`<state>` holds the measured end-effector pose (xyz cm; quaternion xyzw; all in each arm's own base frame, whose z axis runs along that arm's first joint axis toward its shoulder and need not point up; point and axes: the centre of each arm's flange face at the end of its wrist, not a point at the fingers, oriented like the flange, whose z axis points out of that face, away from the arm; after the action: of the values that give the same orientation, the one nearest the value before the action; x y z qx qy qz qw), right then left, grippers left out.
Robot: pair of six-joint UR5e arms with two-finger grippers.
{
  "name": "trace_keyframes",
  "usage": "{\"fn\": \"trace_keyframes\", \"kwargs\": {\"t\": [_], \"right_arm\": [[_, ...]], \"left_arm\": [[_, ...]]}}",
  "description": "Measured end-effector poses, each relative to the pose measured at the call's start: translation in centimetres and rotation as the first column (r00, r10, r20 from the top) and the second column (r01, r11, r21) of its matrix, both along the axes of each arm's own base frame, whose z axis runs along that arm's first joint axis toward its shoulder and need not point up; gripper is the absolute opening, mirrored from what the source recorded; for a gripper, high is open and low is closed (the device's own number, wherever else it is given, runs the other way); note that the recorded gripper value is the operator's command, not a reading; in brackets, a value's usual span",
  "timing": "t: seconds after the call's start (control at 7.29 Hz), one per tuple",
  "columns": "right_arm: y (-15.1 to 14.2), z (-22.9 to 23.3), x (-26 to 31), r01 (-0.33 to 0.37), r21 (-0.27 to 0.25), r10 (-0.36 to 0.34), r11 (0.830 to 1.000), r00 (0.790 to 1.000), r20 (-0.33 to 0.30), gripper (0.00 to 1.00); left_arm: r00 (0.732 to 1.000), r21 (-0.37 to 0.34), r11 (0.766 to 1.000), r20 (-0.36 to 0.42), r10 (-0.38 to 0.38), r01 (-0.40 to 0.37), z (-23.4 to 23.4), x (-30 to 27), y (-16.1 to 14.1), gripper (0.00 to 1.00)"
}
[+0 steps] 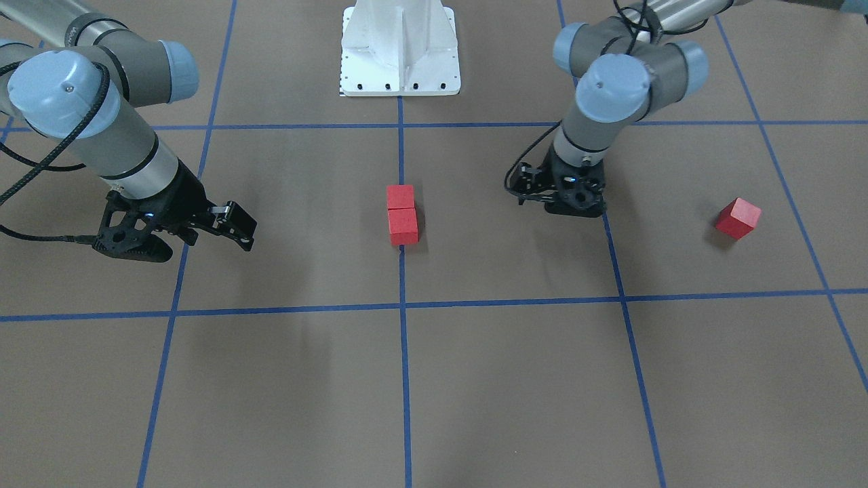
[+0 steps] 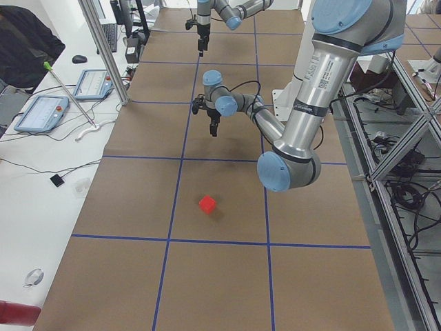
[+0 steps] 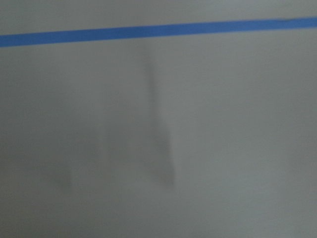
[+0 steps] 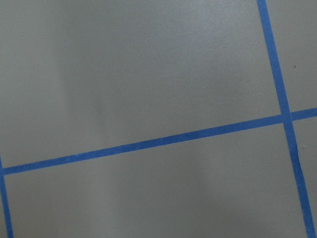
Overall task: Form red blocks into L shape at center
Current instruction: 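Open the left gripper and move it to the farthest red cube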
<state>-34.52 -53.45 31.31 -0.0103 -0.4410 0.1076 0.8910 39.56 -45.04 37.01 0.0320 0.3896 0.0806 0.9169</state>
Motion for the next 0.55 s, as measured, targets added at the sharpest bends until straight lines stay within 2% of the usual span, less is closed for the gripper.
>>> {"fn": "trace_keyframes", "kwargs": {"t": [0.14, 0.27, 0.41, 0.55], "right_arm": [[0.0, 0.0, 0.0, 0.0, 0.001, 0.0, 1.0, 1.0, 0.0, 1.0], [0.0, 0.0, 0.1, 0.0, 0.002, 0.0, 1.0, 1.0, 0.001, 1.0], [0.0, 0.0, 0.1, 0.0, 0.002, 0.0, 1.0, 1.0, 0.0, 1.0], [0.0, 0.0, 0.1, 0.0, 0.001, 0.0, 1.0, 1.0, 0.0, 1.0]], "left_arm": [[0.998, 0.067, 0.996, 0.045, 0.047, -0.05, 5.1, -5.4, 0.3, 1.0], [0.991, 0.148, 0.983, 0.086, 0.101, -0.113, 9.8, -10.8, 0.4, 1.0], [0.978, 0.232, 0.954, 0.131, 0.163, -0.19, 13.3, -15.3, 0.1, 1.0], [0.956, 0.299, 0.913, 0.185, 0.229, -0.277, 16.4, -19.0, -0.8, 1.0]]}}
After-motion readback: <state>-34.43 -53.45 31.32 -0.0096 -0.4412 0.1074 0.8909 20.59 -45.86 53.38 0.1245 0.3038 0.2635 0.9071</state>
